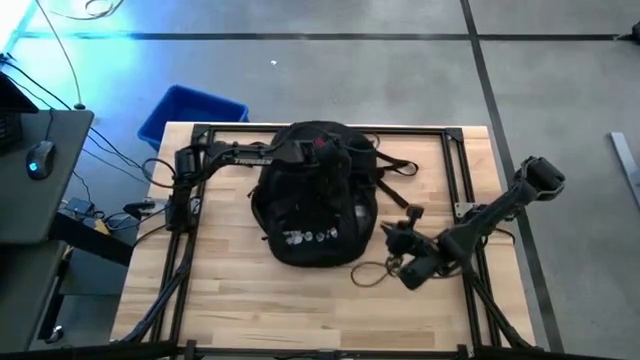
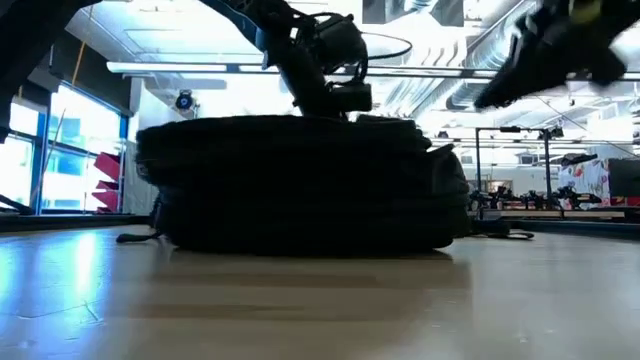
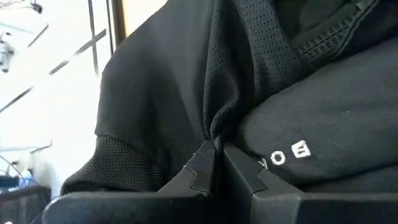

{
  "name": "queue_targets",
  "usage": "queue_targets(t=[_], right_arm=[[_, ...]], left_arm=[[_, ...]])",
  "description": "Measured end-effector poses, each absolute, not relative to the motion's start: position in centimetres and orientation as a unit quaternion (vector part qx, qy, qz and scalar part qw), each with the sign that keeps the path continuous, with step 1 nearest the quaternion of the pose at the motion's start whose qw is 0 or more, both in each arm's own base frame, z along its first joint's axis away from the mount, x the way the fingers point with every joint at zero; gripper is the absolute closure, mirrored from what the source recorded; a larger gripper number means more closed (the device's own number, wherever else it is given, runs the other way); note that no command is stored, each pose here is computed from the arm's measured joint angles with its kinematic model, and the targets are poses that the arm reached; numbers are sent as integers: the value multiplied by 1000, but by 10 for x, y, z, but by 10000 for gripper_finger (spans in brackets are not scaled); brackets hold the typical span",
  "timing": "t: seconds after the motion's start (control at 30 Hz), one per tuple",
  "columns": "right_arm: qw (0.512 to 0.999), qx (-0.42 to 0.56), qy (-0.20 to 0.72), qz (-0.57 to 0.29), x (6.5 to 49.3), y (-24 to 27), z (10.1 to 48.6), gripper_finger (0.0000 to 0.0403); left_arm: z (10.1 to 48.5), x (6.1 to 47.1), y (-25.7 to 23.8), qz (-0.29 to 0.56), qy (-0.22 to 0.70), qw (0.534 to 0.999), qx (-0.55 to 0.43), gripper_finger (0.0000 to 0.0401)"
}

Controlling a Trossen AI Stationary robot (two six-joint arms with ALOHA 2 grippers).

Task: Unpack backpack
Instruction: Close the black backpack

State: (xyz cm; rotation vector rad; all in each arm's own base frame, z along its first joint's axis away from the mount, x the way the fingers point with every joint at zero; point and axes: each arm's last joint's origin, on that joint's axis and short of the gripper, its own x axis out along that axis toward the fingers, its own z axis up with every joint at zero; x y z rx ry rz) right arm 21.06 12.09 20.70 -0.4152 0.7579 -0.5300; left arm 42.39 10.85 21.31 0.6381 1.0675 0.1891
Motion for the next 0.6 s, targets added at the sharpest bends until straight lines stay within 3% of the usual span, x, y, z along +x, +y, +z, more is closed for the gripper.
queue_targets(t=[0.2,0.3,0.43,0.6], right_arm=[[858,-209,386,-266,222,90,190,274],[865,-212,395,-227,235,76,192,239],[863,-216,418,-185,248,51,192,228],[869,-190,435,-142,258,19,194,240]], left_arm=[[215,429,82,72,491,807,322,401],[216,430,77,68,487,808,325,401],[216,432,72,66,483,809,329,401],[216,432,71,66,482,810,327,401]])
